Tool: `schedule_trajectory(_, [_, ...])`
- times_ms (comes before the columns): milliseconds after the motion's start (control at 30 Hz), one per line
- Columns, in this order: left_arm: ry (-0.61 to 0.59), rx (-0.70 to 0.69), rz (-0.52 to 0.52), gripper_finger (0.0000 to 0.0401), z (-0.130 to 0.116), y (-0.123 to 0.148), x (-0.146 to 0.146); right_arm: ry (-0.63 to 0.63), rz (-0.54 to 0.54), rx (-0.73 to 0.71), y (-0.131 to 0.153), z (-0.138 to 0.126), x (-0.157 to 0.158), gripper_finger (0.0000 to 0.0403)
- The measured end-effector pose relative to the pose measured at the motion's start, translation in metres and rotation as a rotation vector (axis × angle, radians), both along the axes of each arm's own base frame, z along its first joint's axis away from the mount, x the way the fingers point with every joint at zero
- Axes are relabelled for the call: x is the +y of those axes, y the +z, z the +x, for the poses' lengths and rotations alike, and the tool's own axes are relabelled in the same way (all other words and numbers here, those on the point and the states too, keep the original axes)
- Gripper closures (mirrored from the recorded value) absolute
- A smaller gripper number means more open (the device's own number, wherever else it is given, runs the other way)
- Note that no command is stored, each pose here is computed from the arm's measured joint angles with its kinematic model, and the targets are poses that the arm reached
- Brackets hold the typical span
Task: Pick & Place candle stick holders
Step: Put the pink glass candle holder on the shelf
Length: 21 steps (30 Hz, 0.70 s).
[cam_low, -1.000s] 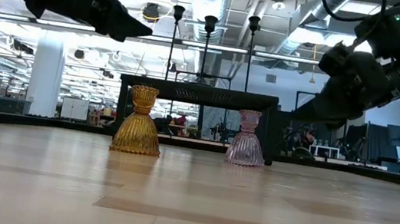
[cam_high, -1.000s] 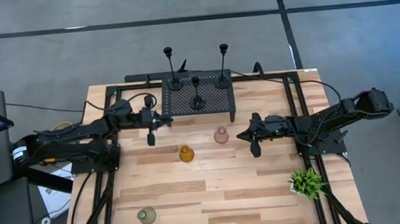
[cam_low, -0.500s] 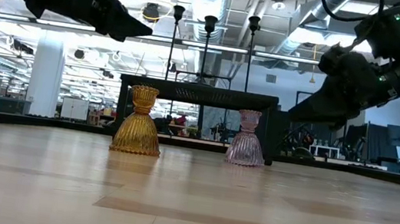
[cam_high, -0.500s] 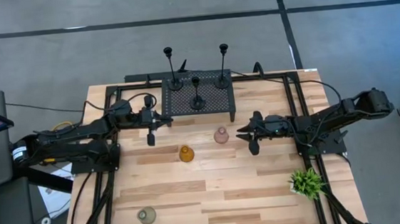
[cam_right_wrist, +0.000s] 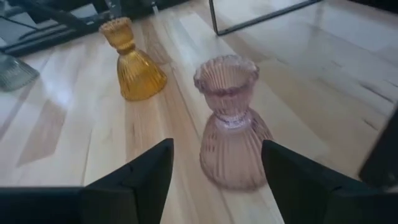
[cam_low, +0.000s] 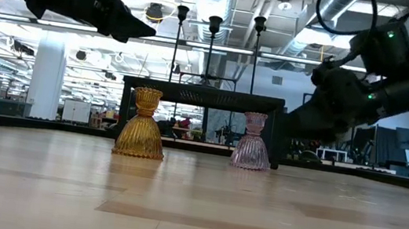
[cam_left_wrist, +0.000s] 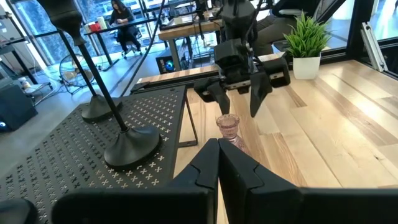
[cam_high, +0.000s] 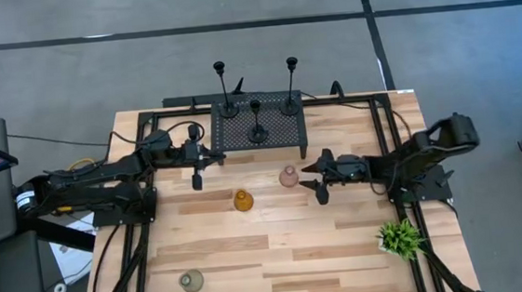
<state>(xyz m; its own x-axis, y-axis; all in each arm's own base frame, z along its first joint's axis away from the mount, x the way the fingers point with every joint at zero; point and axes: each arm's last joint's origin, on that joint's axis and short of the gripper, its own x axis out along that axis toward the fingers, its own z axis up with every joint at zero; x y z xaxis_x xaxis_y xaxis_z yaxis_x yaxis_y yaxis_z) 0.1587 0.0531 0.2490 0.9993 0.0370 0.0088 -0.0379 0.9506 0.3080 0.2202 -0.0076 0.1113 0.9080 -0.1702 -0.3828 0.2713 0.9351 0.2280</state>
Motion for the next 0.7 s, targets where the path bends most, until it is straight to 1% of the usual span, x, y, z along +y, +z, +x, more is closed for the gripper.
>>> schedule_trajectory(167, [0.000, 0.000, 0.000, 0.0393, 0.000, 0.000, 0.000, 0.000, 0.000, 0.035, -0.009, 0.020, 0.000, 0.0168])
schedule_trajectory(367, [0.000, 0.000, 0.000, 0.0393, 0.000, 0.000, 0.000, 0.020, -0.047, 0.062, -0.014, 0.038, -0.001, 0.0168])
schedule_trajectory(500, [0.000, 0.000, 0.000, 0.0393, 0.000, 0.000, 0.000, 0.014, -0.054, 0.049, -0.012, 0.043, -0.003, 0.0168])
schedule_trajectory(700, [0.000, 0.000, 0.000, 0.0393, 0.000, 0.000, 0.000, -0.017, -0.058, 0.034, -0.008, 0.043, -0.011, 0.0168])
